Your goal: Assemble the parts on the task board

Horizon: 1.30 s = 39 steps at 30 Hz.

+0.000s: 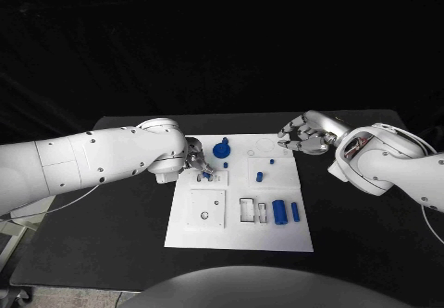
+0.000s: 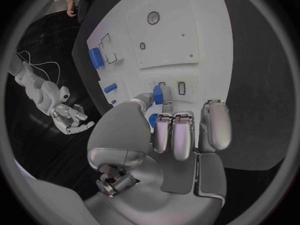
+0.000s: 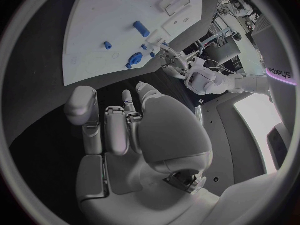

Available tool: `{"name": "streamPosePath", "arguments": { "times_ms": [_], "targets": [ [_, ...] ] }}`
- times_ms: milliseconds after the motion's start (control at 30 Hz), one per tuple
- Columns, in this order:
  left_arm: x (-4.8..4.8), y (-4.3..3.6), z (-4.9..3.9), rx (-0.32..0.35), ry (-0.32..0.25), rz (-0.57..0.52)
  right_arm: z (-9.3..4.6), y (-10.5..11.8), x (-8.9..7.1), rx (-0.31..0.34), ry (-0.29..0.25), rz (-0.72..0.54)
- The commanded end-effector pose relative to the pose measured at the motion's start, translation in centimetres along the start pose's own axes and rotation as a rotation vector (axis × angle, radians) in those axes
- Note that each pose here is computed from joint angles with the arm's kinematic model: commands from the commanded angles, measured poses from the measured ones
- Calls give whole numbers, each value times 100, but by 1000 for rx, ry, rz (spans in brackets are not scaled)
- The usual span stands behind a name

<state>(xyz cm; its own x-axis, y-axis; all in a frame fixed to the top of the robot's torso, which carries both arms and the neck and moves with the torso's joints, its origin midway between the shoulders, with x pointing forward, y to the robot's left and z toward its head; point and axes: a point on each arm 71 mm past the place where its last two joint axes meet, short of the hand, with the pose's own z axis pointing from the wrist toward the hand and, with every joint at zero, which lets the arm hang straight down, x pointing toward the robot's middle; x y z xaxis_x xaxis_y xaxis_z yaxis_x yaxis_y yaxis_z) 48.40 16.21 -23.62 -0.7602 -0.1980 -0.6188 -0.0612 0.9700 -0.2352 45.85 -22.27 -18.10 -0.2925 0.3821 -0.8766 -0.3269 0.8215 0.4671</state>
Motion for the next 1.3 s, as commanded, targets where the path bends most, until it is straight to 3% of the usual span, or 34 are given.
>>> {"name": "streamPosePath", "arguments": {
  "times_ms": [33, 233, 533, 867, 1300],
  "targets": [
    [-25, -3, -21, 15, -71, 12, 3, -7, 12, 6, 14, 3],
    [-14, 27, -34, 24, -165, -4, 0, 0, 27, 4, 21, 4],
    [100, 53, -31, 37, -231, -39, -9, 1, 36, 3, 23, 5],
    [242, 68, 16, 40, -233, -47, -18, -7, 43, 5, 27, 6],
    [287, 77, 25, 36, -204, -31, -23, -24, 57, 11, 34, 11]
  ]
}}
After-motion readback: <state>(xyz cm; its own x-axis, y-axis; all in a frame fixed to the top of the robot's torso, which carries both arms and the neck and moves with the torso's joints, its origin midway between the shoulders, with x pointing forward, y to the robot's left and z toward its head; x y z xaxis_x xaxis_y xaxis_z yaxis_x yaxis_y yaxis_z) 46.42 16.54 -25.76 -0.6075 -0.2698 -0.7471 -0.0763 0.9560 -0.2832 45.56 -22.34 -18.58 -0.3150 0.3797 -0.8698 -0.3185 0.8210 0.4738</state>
